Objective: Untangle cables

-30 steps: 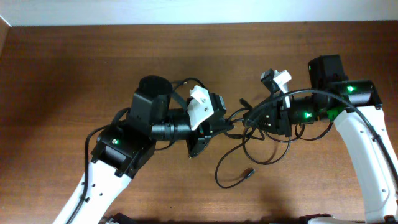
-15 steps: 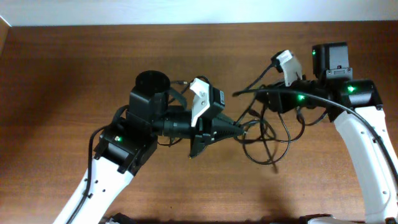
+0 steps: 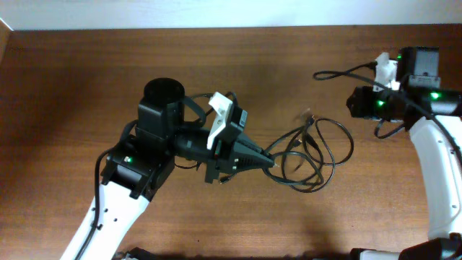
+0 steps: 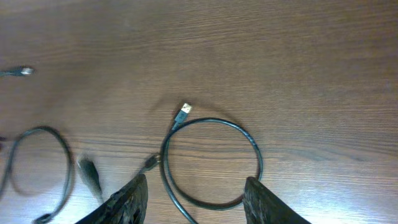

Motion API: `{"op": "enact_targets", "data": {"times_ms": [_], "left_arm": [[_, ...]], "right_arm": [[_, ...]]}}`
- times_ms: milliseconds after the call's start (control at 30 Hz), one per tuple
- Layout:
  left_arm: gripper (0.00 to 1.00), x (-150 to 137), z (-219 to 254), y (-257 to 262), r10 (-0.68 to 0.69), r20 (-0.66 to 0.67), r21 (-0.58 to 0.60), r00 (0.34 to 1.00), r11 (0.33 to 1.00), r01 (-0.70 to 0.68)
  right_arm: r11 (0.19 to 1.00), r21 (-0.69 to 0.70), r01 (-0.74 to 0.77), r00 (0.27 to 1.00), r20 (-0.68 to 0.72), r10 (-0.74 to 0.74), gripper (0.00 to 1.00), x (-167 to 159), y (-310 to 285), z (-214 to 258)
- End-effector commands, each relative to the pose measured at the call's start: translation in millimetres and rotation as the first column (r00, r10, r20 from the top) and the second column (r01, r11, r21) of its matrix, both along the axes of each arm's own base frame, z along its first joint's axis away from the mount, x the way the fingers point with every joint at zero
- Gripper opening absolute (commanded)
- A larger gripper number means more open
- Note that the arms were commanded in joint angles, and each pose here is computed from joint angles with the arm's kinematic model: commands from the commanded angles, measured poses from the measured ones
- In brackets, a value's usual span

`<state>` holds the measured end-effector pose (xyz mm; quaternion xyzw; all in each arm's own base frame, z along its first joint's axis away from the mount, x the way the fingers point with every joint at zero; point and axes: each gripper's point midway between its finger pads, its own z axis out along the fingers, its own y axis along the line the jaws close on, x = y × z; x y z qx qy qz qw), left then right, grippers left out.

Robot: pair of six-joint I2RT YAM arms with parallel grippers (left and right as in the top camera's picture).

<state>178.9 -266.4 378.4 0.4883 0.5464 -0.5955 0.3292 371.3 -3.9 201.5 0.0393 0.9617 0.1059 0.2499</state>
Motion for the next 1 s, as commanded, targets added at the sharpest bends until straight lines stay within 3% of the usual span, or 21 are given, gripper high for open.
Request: {"op": "enact_targets", "data": {"times_ms": [0, 233, 367, 567, 733, 867, 967], "left_arm": [[0.0, 5.0, 5.2, 2.1, 0.052, 0.037, 0.001, 0.998, 0.999, -0.052], [0.0, 32.0, -9.4, 1.4, 0.213, 0.033, 0.072, 0.976, 0.974, -0.215], [0.0, 64.7, -37.2, 10.7, 0.44, -0.056, 0.223, 0.896, 0.88, -0.419], [0.0, 87.4, -43.0, 19.0, 0.596, -0.165, 0.289, 0.786, 0.791, -0.539], [0.0, 93.2, -34.1, 18.1, 0.621, -0.239, 0.275, 0.746, 0.781, -0.561], [0.0, 96.7, -23.6, 16.4, 0.626, -0.333, 0.258, 0.705, 0.78, -0.57], [0.0, 97.4, -21.5, 16.1, 0.624, -0.33, 0.249, 0.708, 0.781, -0.572]], "right_arm": [[0.966, 0.182, -0.184, 0.983, 0.048, 0.178, 0.49, -8.6, 35.2, 12.2], [0.862, 0.326, -0.389, 0.921, 0.129, 0.367, 0.49, -36.9, 73.5, 33.9], [0.8, 0.339, -0.495, 0.868, 0.226, 0.442, 0.49, -56.3, 88.7, 58.7], [0.739, 0.351, -0.575, 0.812, 0.356, 0.463, 0.49, -92.0, 106.8, 104.7], [0.64, 0.453, -0.62, 0.783, 0.407, 0.47, 0.5, -115.4, 124.8, 126.2], [0.575, 0.407, -0.71, 0.704, 0.438, 0.559, 0.52, -126.3, 146.4, 126.2], [0.524, 0.411, -0.746, 0.666, 0.437, 0.605, 0.53, -136.5, 163.2, 126.1]]}}
